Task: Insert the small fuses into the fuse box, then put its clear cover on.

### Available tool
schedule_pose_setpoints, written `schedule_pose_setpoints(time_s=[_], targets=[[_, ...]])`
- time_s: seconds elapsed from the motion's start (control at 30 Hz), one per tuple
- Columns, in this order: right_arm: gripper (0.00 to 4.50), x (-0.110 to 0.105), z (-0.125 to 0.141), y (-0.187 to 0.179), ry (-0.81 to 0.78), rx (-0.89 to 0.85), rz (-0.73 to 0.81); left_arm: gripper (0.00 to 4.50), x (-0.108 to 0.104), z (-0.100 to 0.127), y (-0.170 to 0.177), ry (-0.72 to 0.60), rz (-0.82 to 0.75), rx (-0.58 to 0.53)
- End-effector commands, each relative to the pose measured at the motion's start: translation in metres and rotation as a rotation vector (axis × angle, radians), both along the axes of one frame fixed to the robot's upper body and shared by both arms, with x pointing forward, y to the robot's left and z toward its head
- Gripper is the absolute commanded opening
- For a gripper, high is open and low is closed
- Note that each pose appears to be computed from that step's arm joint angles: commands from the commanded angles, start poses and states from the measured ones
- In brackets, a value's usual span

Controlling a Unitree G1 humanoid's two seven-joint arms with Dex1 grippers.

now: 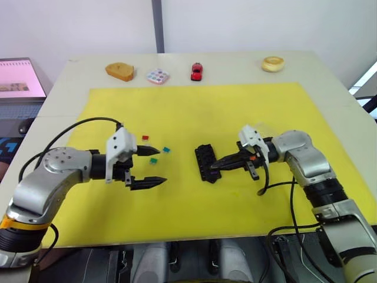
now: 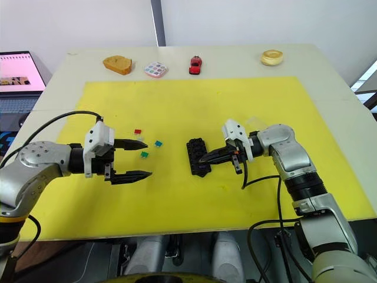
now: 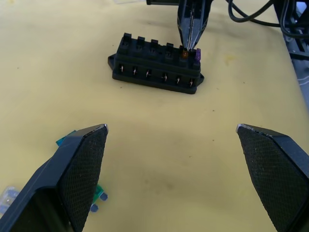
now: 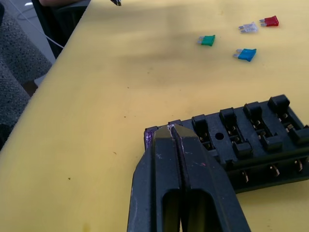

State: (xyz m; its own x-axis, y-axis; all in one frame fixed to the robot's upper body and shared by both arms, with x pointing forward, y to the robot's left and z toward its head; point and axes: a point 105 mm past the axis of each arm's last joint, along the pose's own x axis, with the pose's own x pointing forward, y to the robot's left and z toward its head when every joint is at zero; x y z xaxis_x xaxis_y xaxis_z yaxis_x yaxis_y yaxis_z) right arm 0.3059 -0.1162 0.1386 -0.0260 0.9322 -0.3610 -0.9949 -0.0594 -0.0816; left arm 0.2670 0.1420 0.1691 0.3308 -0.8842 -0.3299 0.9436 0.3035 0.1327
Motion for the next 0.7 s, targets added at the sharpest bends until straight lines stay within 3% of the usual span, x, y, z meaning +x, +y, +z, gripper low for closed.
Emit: schedule_pose_setpoints(time_s=[0.03, 0.23, 0.37, 0.5, 0.6, 0.7], targets=[[0.03, -0.001, -0.002, -0.003, 0.01, -0.014, -0.017, 4.5, 0.004, 0.012, 0.008, -0.045, 0.022, -0.005], [0.03, 0.002, 0.029, -0.005, 0.012, 0.105, -0.056, 4.5, 0.016, 0.02, 0.023, -0.038, 0.113, -0.077], [0.03, 0.005, 0.054, -0.024, 0.059, 0.132, -0.171, 4.5, 0.025, 0.033, 0.053, -0.033, 0.237, -0.139], [0.03, 0.026, 0.079, -0.071, 0.066, 0.277, -0.482, 4.5, 0.03, 0.036, 0.093, -0.043, 0.404, -0.192], [0.03, 0.049, 0.094, -0.12, -0.028, 0.397, -0.764, 4.5, 0.043, 0.031, 0.129, -0.09, 0.578, -0.244], [0.03, 0.056, 0.09, -0.151, -0.073, 0.46, -0.933, 4.5, 0.045, 0.022, 0.155, -0.117, 0.671, -0.236]])
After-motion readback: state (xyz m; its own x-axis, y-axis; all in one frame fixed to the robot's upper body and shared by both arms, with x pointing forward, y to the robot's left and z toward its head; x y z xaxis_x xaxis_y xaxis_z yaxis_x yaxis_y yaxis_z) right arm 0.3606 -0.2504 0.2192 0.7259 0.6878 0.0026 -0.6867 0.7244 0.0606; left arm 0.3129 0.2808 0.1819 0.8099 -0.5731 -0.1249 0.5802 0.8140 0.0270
